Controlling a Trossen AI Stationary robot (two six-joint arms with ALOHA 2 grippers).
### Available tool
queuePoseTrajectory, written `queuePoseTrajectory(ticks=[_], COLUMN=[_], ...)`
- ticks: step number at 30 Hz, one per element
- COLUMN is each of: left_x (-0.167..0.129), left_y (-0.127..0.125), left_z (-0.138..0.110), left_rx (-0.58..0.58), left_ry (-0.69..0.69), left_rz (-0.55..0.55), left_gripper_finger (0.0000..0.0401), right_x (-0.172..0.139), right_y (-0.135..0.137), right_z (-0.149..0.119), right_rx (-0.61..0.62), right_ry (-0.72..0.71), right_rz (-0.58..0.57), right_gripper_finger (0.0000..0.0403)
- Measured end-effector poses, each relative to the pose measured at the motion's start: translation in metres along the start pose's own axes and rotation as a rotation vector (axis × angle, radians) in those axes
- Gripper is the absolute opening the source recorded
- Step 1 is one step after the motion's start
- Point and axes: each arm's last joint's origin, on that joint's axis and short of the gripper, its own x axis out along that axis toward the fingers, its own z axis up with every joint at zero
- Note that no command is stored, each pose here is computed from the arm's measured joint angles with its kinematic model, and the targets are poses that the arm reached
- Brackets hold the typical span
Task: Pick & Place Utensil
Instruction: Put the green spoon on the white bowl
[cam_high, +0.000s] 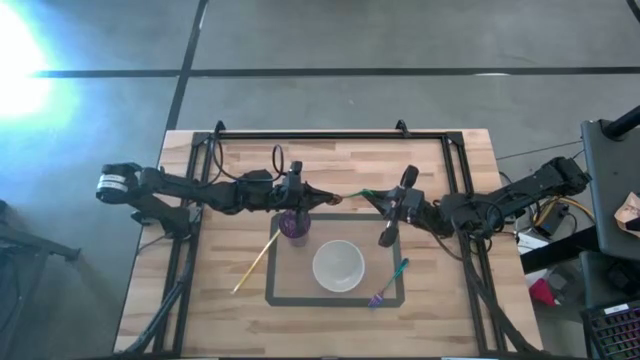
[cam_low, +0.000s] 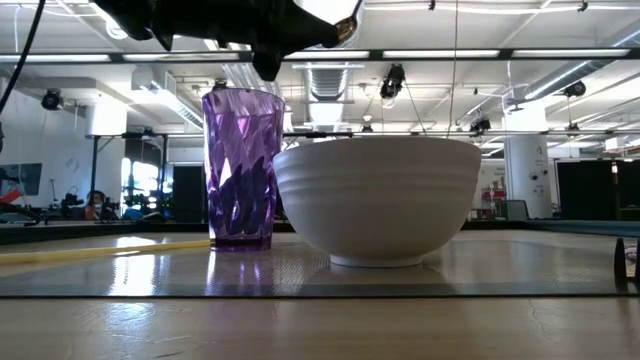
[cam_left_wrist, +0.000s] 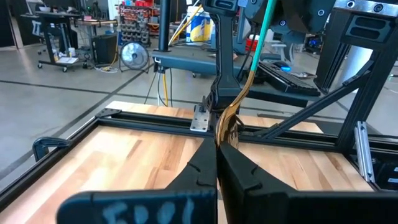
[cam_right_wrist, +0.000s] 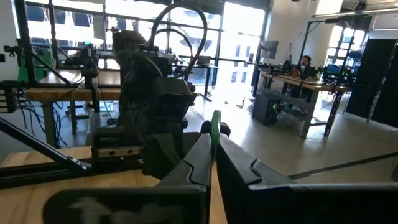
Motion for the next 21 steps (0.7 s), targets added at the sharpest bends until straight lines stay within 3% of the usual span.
queuePoseTrajectory(ticks=[11, 21], left_x=[0.0001, 0.0000], left_y=[-0.0001, 0.0003], left_z=[-0.0016, -0.0046], left_rx=[0.002, 0.012], left_ry=[0.016, 0.047], left_rz=[-0.007, -0.003], left_gripper_finger=[0.0024, 0.0076], right_x=[-0.0001, 0.0000], right_y=[0.0001, 0.0004], right_z=[-0.0029, -0.0051], right_rx=[-0.017, -0.030], right_ry=[0.014, 0.030], right_rz=[0.002, 0.003], right_gripper_finger=[0.0011, 0.0011])
